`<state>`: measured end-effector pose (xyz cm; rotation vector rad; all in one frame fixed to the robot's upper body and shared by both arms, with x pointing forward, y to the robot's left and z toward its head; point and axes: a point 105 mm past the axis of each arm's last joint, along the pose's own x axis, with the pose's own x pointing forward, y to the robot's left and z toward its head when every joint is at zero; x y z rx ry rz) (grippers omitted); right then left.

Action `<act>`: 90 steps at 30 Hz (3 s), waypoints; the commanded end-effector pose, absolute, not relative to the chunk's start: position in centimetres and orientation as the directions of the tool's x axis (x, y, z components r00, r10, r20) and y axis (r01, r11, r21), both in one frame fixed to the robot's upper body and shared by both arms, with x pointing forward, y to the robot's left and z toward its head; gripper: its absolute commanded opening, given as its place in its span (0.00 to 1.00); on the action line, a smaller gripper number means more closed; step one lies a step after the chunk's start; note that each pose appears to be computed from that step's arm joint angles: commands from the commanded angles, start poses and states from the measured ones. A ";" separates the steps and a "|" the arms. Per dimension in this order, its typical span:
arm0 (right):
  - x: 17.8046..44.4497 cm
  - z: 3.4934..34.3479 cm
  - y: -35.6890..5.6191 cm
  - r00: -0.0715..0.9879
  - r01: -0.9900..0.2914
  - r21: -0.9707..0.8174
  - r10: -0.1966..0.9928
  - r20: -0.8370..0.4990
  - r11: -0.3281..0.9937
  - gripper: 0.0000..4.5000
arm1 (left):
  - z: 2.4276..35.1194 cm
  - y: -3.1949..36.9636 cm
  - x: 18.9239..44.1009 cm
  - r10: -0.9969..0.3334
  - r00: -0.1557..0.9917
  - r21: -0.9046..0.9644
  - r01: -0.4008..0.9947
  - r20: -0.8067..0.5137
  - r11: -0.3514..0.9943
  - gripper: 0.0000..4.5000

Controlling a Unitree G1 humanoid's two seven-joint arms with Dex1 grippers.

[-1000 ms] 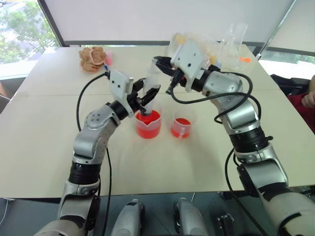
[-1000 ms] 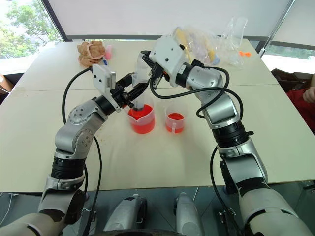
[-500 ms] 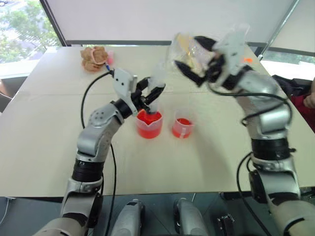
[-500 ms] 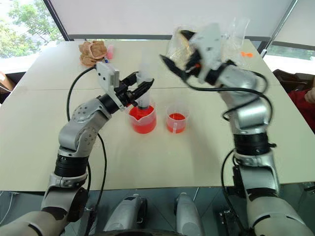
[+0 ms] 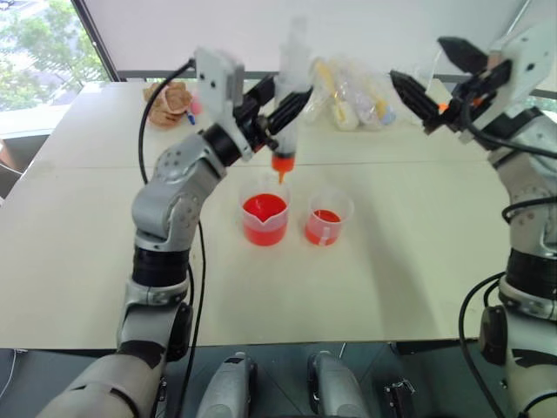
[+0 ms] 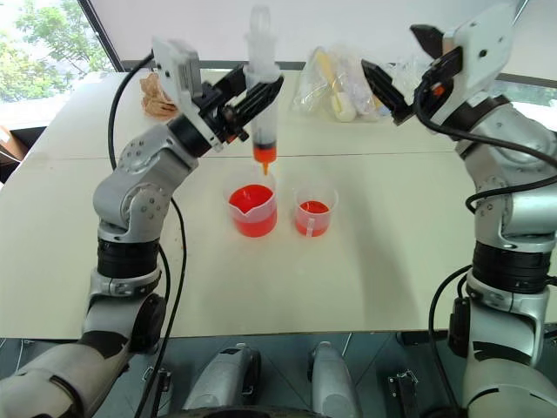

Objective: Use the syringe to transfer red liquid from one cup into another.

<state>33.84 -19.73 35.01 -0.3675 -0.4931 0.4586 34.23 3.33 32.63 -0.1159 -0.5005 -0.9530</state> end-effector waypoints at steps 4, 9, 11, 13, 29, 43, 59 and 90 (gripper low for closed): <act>32.3 38.0 -21.3 0.772 -0.199 -0.509 0.454 0.444 0.837 0.93 | 32.1 -0.2 33.8 -0.793 0.375 0.114 0.870 0.480 0.480 0.45; 31.5 38.5 -21.0 0.773 -0.172 -0.552 0.460 0.438 0.816 0.93 | 29.4 -3.0 33.9 -0.829 0.336 0.089 0.905 0.447 0.415 0.45; 31.2 37.9 -19.8 0.766 -0.205 -0.587 0.501 0.402 0.784 0.93 | 28.9 -3.4 33.9 -0.833 0.331 0.083 0.910 0.442 0.406 0.45; 30.9 37.2 -18.5 0.757 -0.245 -0.607 0.541 0.367 0.756 0.93 | 28.7 -3.6 33.7 -0.838 0.322 0.089 0.913 0.441 0.398 0.45; 30.8 35.0 -16.8 0.747 -0.346 -0.629 0.611 0.264 0.696 0.93 | 27.3 -4.2 33.0 -0.868 0.291 0.145 0.916 0.403 0.375 0.45; 32.1 34.2 -16.0 0.730 -0.372 -0.648 0.641 0.238 0.664 0.31 | 26.5 -4.3 32.7 -0.877 0.294 0.167 0.911 0.380 0.378 0.45; 31.3 30.1 -14.1 0.687 -0.562 -0.547 0.718 0.109 0.620 0.01 | 28.1 -4.6 33.2 -0.839 0.322 0.120 0.904 0.439 0.411 0.45; 31.5 27.1 -14.2 0.711 -0.600 -0.478 0.701 0.048 0.641 0.01 | 30.9 -4.3 33.3 -0.794 0.321 0.127 0.888 0.517 0.442 0.45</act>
